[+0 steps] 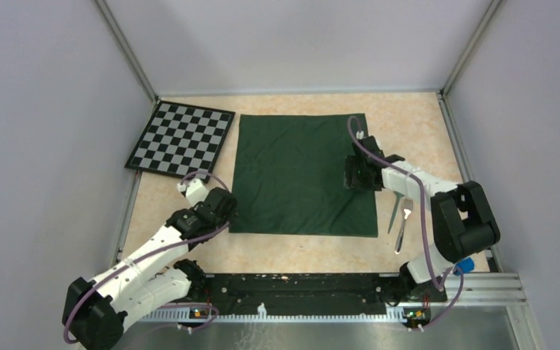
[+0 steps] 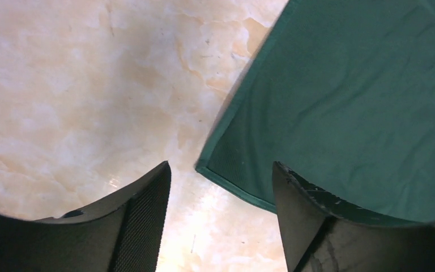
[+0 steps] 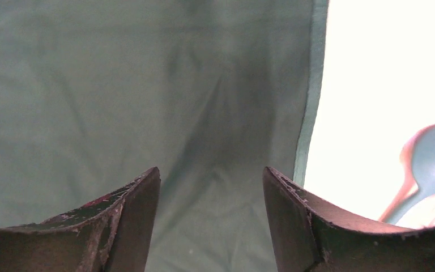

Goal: Fold the napkin into a case and place the utensils inside
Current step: Flatten out the crumpled napkin at the center of the board, then pick up the flattened napkin from the center of the board, then fold and flatten the napkin at the center of the board.

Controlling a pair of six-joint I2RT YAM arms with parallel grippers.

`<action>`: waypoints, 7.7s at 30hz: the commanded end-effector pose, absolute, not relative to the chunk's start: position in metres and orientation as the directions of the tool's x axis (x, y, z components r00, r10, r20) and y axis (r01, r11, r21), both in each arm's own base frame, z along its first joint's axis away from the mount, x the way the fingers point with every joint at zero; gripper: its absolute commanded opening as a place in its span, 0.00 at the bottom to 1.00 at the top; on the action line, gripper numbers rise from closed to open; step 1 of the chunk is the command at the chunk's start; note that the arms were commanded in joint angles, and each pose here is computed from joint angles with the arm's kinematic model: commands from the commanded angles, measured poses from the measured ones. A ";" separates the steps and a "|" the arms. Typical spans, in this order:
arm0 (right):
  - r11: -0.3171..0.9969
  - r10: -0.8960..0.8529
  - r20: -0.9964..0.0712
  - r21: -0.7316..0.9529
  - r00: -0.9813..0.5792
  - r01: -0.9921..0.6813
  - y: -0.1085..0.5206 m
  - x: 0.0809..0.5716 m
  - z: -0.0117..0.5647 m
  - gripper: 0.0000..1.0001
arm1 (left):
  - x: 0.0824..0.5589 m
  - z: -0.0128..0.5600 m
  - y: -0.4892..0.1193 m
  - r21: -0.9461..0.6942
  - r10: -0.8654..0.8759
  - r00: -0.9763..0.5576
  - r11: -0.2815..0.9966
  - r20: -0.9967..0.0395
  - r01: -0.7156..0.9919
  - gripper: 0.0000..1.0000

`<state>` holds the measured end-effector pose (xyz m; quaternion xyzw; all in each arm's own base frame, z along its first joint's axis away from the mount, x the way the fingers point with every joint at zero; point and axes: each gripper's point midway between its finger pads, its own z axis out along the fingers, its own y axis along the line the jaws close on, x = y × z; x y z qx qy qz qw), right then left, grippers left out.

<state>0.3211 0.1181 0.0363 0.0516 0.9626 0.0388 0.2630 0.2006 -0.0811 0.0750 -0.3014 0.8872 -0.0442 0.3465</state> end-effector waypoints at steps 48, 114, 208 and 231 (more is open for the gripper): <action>0.702 0.706 -0.170 0.037 -0.688 0.711 0.077 0.180 -0.001 0.38 | 0.200 0.087 -0.096 -0.252 -0.551 -0.654 0.829 -0.518 -0.498 0.92; 0.749 0.660 -0.264 0.158 -0.704 0.643 0.075 0.187 -0.004 0.00 | 0.187 0.001 -0.096 0.102 -0.679 -0.699 0.697 -0.225 -0.710 0.60; 0.902 0.379 -0.745 0.431 -0.549 0.037 0.085 0.539 0.174 0.00 | 0.552 0.148 -0.148 -0.706 -0.517 -0.624 0.703 -0.585 0.080 0.00; 0.916 0.346 -0.543 0.374 -0.766 0.149 0.064 0.309 0.081 0.00 | 0.287 0.061 -0.151 -0.739 -0.431 -0.866 0.664 -0.253 -0.115 0.00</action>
